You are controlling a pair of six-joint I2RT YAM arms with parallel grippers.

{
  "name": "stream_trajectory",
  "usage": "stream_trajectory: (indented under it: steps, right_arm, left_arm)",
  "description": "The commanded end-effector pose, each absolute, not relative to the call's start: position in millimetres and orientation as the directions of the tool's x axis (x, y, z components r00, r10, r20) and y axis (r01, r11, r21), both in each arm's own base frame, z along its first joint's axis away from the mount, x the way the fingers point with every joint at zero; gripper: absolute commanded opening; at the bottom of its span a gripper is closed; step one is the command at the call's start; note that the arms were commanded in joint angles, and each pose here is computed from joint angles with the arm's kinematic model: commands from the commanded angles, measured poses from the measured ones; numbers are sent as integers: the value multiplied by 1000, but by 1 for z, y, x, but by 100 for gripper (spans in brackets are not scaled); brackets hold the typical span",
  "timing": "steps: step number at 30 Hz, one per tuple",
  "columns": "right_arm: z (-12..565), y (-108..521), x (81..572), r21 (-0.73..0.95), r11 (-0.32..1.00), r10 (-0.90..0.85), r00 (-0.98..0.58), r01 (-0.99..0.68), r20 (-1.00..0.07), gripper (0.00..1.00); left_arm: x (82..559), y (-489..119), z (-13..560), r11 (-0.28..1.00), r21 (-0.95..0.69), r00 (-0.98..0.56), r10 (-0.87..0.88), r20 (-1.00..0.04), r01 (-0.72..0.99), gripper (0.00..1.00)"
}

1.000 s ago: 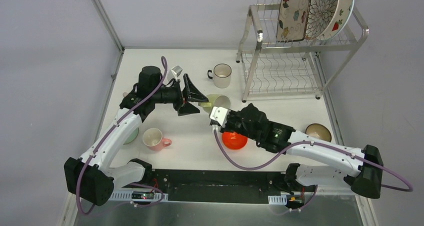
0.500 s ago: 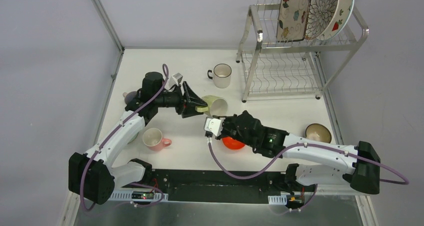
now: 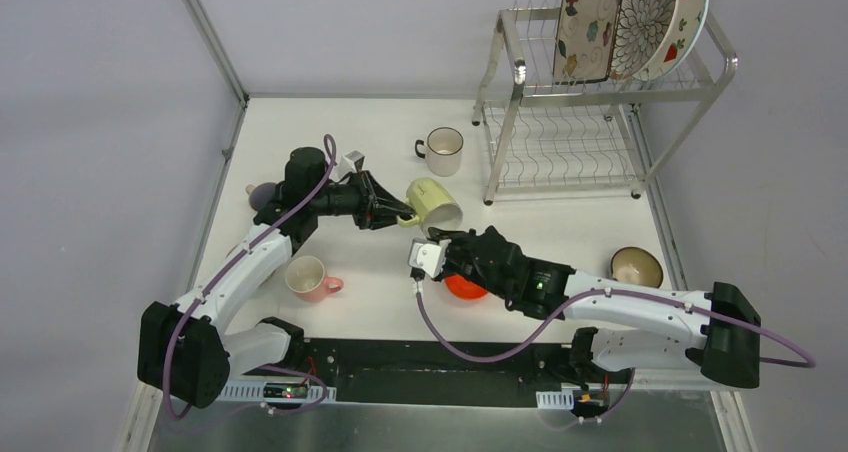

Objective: Load the mixed dishes into the dish rack
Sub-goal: Pick up the cup at the center of the board, then position the cup upside down at the center of the board.

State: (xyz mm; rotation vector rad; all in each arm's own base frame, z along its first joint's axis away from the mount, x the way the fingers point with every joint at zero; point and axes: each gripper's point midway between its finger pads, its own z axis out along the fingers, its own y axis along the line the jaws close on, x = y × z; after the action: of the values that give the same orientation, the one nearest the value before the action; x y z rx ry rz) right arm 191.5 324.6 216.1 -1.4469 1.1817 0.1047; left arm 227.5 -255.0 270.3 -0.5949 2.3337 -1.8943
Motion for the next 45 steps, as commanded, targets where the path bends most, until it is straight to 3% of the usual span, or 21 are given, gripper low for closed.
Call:
stream_trajectory:
  steps: [1, 5, 13, 18, 24, 27, 33, 35, 40, 45]
  right_arm:
    - [233, 338, 180, -610, 298, -461, 449, -734, -765, 21]
    - [221, 332, 178, -560, 323, -469, 385, -763, -795, 32]
    - [211, 321, 178, -484, 390, -468, 284, -783, -837, 44]
    - [209, 316, 170, -400, 419, -438, 204, -815, -875, 56]
    - [209, 299, 162, -277, 483, -429, 52, -831, -902, 69]
    - [212, 295, 156, -208, 507, -402, -17, -837, -915, 77]
    - [248, 296, 158, -145, 555, -311, -43, -819, -949, 76]
    - [269, 286, 176, 32, 730, -139, -194, -683, -971, 74]
    - [290, 281, 192, 207, 842, 26, -345, -499, -938, 87]
    - [298, 287, 210, 290, 867, 86, -450, -406, -889, 98]
  left_arm:
    - [222, -260, 324, 59, -995, -960, -262, -95, 83, 0]
    - [227, -261, 326, 57, -992, -953, -276, -123, 111, 0]
    - [235, -262, 329, 57, -984, -936, -303, -179, 169, 0]
    - [242, -263, 322, 73, -978, -929, -306, -210, 197, 0]
    - [252, -263, 319, 131, -931, -874, -320, -364, 340, 0]
    - [260, -260, 315, 191, -882, -815, -338, -471, 431, 0]
    - [274, -251, 315, 330, -743, -658, -344, -669, 583, 0]
    - [280, -246, 313, 400, -668, -577, -338, -744, 627, 0]
    - [281, -233, 308, 568, -396, -287, -275, -917, 721, 0]
    - [276, -228, 308, 606, -247, -127, -234, -964, 756, 0]
